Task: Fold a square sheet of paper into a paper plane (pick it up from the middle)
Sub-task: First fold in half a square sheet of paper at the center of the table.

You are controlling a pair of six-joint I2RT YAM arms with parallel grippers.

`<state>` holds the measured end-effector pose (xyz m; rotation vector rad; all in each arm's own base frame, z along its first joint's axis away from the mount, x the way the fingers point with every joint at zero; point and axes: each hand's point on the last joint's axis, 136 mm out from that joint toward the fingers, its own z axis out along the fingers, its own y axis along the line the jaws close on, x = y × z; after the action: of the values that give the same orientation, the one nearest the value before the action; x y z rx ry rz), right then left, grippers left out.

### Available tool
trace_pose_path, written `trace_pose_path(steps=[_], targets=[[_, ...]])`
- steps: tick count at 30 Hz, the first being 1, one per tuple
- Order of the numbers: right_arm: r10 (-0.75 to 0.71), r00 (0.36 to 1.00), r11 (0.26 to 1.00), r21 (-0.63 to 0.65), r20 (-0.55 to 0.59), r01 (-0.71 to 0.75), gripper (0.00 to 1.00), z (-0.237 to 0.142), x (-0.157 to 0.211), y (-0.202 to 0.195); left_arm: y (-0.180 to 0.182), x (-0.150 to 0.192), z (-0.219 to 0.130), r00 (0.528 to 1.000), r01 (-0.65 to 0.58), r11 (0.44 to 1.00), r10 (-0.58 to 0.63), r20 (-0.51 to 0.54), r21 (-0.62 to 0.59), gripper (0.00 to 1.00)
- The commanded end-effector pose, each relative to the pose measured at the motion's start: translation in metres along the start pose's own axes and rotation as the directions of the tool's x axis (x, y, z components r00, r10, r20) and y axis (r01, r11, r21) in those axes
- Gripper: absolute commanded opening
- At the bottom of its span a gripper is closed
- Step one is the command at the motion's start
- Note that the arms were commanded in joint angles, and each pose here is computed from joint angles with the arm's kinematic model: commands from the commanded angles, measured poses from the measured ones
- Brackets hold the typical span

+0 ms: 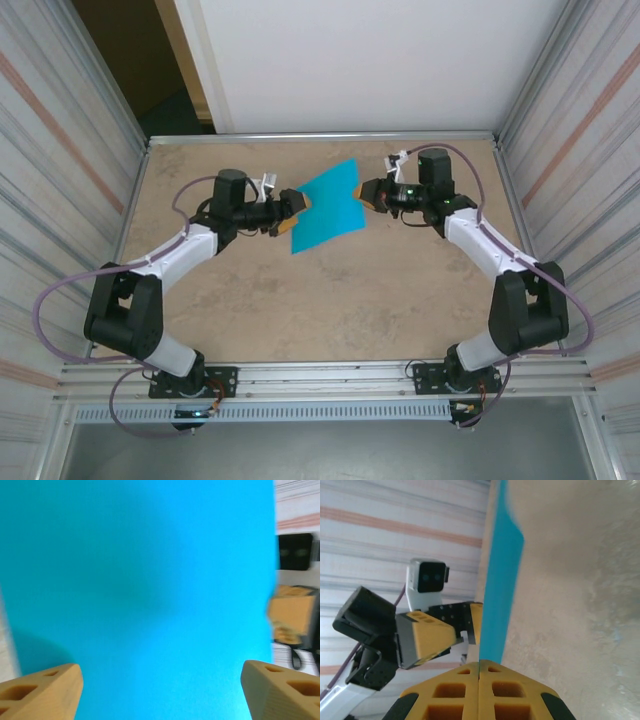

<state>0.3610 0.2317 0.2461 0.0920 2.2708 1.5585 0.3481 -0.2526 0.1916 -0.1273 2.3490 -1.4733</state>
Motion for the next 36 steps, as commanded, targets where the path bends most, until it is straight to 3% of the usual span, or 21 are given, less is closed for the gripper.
trace_pose_path(steps=[1,6,15,21,30,36], targets=[[-0.072,0.996,0.996,0.062,0.047,0.069,0.0,-0.02,-0.004,0.013,0.017,0.0,-0.005,0.999,-0.017,0.998,0.02,0.042,-0.065,0.87],[-0.103,0.995,0.992,0.075,0.01,0.102,0.0,-0.011,0.002,0.021,0.026,0.002,0.0,0.998,0.014,0.999,-0.011,0.056,-0.052,0.91],[-0.047,0.991,0.999,-0.009,-0.127,0.046,0.0,0.058,0.032,0.011,0.058,0.012,0.003,0.992,0.091,0.992,-0.083,0.094,-0.082,0.91],[0.024,0.991,0.999,0.035,-0.131,-0.019,0.0,0.072,0.045,-0.03,0.078,0.021,0.0,0.99,0.101,0.985,-0.085,0.116,-0.142,0.91],[0.15,0.984,0.959,0.256,-0.097,-0.121,0.0,0.057,0.089,-0.114,0.085,0.055,0.022,0.999,0.047,0.976,-0.05,-0.007,-0.215,0.89],[0.169,0.979,0.951,0.28,-0.113,-0.132,0.0,0.064,0.095,-0.128,0.091,0.076,0.037,0.995,0.012,0.955,-0.041,-0.093,-0.296,0.84]])
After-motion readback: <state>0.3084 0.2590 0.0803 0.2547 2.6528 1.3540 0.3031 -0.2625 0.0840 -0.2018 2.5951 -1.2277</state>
